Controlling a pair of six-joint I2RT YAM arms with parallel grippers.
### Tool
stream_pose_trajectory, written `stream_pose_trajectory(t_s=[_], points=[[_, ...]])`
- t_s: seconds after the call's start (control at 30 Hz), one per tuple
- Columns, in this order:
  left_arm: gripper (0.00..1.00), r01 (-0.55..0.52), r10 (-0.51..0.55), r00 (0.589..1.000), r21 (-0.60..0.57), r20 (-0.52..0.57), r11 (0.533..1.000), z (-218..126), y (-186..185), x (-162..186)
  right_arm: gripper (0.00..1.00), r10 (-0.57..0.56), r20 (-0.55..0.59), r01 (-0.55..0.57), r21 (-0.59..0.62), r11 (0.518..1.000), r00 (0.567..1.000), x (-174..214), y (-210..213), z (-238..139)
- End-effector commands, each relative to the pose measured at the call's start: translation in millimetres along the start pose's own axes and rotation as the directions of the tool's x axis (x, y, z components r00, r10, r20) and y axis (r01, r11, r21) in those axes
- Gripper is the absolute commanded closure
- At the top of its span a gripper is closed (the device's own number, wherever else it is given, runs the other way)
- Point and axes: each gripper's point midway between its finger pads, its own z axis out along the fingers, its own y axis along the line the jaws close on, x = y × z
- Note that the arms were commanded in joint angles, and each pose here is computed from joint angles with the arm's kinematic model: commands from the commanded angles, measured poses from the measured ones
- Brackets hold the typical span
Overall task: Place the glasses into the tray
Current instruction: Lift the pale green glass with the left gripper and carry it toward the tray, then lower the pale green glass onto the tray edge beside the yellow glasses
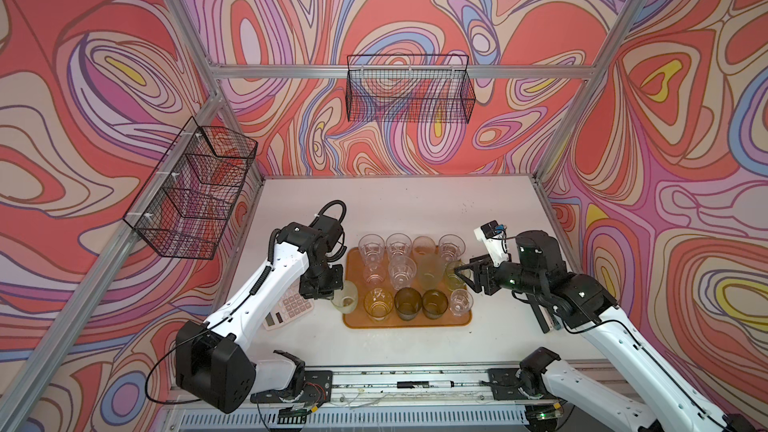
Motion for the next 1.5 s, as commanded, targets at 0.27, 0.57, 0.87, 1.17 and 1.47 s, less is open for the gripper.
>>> stream_pose_trajectory(t_s=[0.27, 0.57, 0.87, 1.17, 1.47], points=[[1.00, -0.018, 0.017, 1.000, 0.040, 0.027, 0.999, 1, -8, -23, 0.31, -0.008, -0.001, 0.008, -0.004, 1.000, 1.000, 3, -1, 2], [1.00, -0.018, 0.016, 1.000, 0.064, 0.023, 0.998, 10, -17, -36, 0.31, -0.008, 0.001, 0.008, -0.004, 1.000, 1.000, 2, -1, 2], [1.00, -0.018, 0.017, 1.000, 0.064, 0.016, 0.998, 20, -19, -44, 0.31, -0.009, -0.002, 0.009, -0.004, 1.000, 1.000, 3, -1, 2], [1.00, -0.015, 0.014, 1.000, 0.048, 0.010, 0.999, 31, -17, -47, 0.31, -0.009, -0.001, 0.009, -0.004, 1.000, 1.000, 2, -1, 2], [1.00, -0.012, 0.012, 1.000, 0.023, -0.006, 1.000, 42, -11, -44, 0.31, -0.009, -0.001, 0.009, -0.005, 1.000, 1.000, 3, -1, 2]])
